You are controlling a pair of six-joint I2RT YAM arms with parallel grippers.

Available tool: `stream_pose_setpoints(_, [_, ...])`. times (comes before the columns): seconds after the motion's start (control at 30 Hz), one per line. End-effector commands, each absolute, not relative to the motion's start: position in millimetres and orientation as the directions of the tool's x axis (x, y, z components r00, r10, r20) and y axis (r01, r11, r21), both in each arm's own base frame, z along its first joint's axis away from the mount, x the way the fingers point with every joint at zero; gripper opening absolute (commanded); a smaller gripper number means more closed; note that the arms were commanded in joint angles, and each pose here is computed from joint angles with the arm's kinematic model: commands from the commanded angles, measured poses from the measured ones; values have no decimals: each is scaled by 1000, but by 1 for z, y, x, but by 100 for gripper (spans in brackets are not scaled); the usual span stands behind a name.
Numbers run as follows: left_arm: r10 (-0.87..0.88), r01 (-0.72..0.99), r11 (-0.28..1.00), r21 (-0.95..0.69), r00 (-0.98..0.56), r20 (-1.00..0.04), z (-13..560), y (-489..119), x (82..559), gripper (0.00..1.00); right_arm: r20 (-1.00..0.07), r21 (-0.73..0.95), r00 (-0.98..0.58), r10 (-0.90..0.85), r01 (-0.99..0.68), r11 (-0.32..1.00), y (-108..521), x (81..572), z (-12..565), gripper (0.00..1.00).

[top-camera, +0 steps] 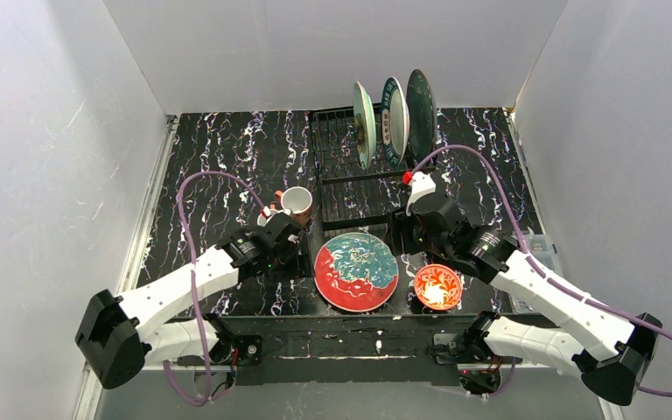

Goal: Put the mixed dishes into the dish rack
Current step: Pick up the plate from the corner of the board.

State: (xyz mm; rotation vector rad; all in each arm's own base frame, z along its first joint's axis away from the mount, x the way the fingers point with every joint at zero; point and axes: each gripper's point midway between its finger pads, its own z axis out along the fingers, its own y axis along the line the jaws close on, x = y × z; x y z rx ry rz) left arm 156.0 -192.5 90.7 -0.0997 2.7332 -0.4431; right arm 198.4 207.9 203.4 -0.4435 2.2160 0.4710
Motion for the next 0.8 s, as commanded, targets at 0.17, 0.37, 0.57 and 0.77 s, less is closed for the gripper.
stream_pose_setpoints(0.17, [-203, -90, 934, -344, -929, -308, 61, -216, 173, 55, -789, 244, -604, -111, -474, 846, 217, 195, 204, 62])
stream_pose_setpoints(0.37, [-206, -104, 938, -329, -933, -294, 46, -221, 177, 47, -787, 243, -606, -112, -472, 848, 215, 194, 202, 62])
stream_pose_setpoints(0.57, [-200, -112, 946, -304, -940, -277, 33, -221, 178, 41, -780, 243, -615, -115, -467, 850, 213, 192, 197, 62])
stream_pose_setpoints(0.77, [-194, -117, 954, -275, -942, -274, 24, -215, 176, 27, -775, 241, -620, -118, -463, 853, 212, 191, 193, 62])
